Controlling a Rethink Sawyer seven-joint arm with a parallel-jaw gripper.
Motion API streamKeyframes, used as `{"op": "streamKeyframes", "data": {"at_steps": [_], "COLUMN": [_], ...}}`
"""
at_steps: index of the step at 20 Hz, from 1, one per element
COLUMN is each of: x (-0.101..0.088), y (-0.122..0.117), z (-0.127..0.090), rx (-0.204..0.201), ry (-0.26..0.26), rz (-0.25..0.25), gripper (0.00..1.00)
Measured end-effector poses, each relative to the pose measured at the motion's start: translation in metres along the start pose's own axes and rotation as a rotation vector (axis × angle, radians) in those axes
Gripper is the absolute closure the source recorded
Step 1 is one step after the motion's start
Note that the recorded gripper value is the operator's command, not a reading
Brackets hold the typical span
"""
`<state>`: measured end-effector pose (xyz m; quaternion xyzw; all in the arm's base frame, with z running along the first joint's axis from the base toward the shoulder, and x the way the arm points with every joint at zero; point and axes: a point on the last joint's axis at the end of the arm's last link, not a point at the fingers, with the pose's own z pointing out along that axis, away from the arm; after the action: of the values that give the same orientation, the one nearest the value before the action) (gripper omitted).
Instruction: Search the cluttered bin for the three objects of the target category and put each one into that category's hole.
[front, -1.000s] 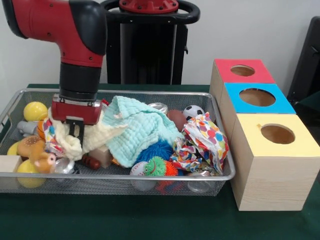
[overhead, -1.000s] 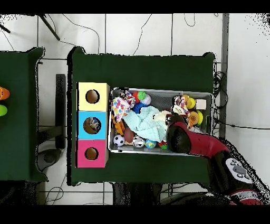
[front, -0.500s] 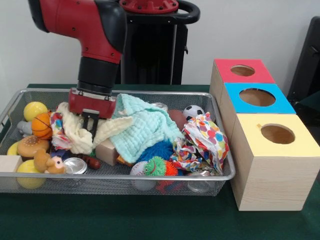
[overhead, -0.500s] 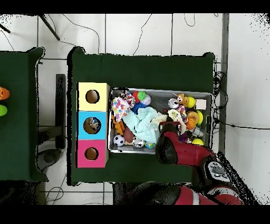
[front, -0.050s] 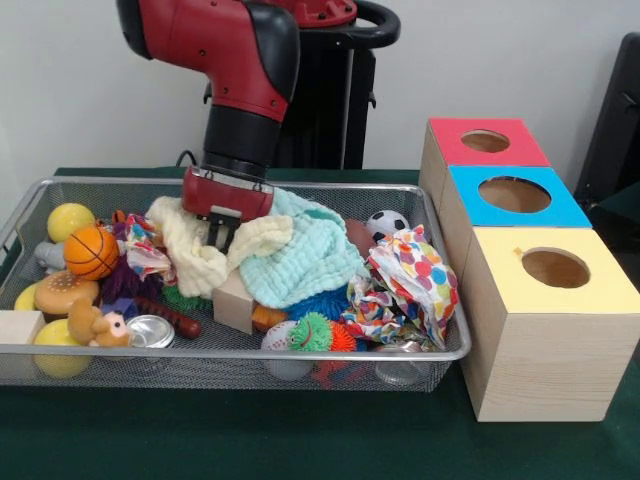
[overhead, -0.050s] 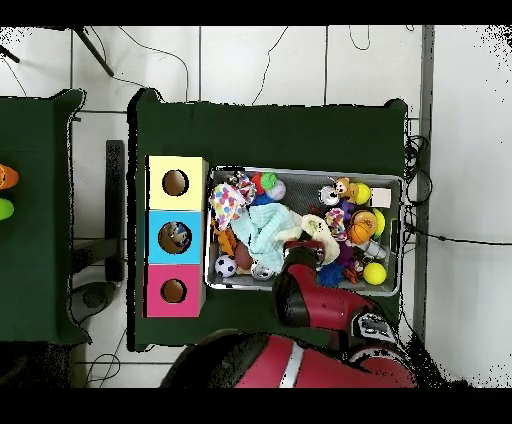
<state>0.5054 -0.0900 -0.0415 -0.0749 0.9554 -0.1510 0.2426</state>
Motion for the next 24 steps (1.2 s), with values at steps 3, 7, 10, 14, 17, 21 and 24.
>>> {"op": "streamKeyframes", "data": {"at_steps": [3,7,10,14,17,21,24], "x": [-0.001,-0.007,-0.013,-0.016,-0.019,-0.021,-0.023], "y": [0.012,0.027,0.051,0.072,0.081,0.088,0.092], "z": [-0.004,-0.008,-0.015,-0.023,-0.026,-0.027,-0.026], "rx": [0.025,0.065,0.105,0.15,0.197,0.255,0.289], "ry": [0.007,0.028,0.055,0.076,0.085,0.097,0.106], "rz": [0.028,0.077,0.139,0.205,0.255,0.303,0.337], "gripper": [1.0,1.0,1.0,1.0,1.0,1.0,1.0]}}
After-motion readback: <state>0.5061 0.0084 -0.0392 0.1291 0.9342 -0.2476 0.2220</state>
